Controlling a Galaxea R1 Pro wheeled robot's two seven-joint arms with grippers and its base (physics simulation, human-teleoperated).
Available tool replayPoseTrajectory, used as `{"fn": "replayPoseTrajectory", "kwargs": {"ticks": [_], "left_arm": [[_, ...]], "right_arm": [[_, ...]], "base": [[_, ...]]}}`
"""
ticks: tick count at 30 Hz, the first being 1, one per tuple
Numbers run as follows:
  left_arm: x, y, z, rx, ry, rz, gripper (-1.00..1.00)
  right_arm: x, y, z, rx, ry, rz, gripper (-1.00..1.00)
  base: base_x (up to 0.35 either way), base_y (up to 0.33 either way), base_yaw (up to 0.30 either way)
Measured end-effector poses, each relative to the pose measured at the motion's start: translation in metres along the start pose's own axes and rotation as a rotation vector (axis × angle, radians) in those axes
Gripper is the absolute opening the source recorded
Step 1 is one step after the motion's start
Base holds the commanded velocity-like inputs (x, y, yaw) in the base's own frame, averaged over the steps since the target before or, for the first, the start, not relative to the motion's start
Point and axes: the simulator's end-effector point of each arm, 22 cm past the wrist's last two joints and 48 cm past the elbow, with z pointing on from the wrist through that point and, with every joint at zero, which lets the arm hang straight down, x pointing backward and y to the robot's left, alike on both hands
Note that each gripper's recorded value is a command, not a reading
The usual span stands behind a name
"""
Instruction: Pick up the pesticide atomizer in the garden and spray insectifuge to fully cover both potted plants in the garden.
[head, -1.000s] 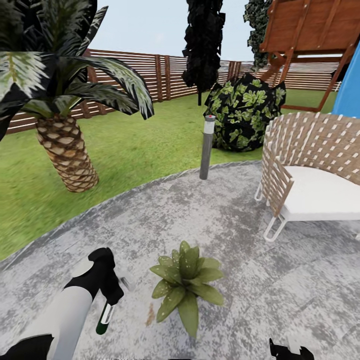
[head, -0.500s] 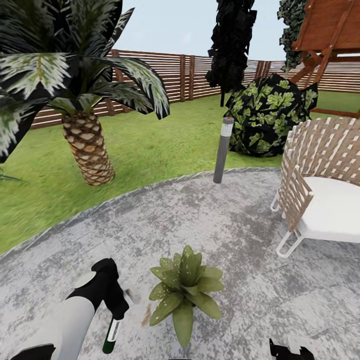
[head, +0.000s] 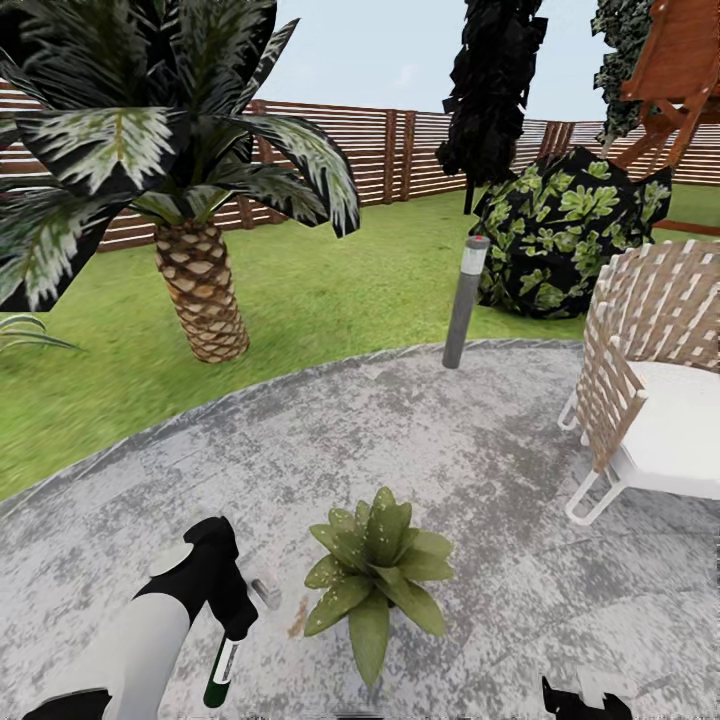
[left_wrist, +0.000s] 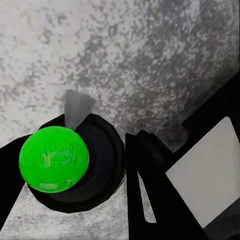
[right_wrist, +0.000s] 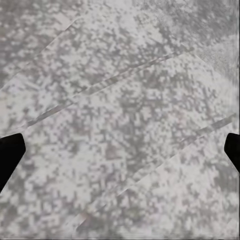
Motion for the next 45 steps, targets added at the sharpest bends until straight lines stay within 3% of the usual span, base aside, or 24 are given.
{"fn": "replayPoseTrajectory", "kwargs": {"ticks": [6, 45], "left_arm": [[-0.0021, 0.0023, -0.0032, -0.007, -0.01, -0.003, -1.0], [-0.0042, 0.0017, -0.0041, -0.003, -0.02, -0.007, -1.0]], "right_arm": [[0.0003, 0.0015, -0.0003, 0.0, 0.001, 0.002, 1.0], [0.0001, 0.0026, -0.0004, -0.001, 0.001, 0.004, 1.0]], "base": [[-0.022, -0.266, 0.081], [0.0, -0.273, 0.277]]}}
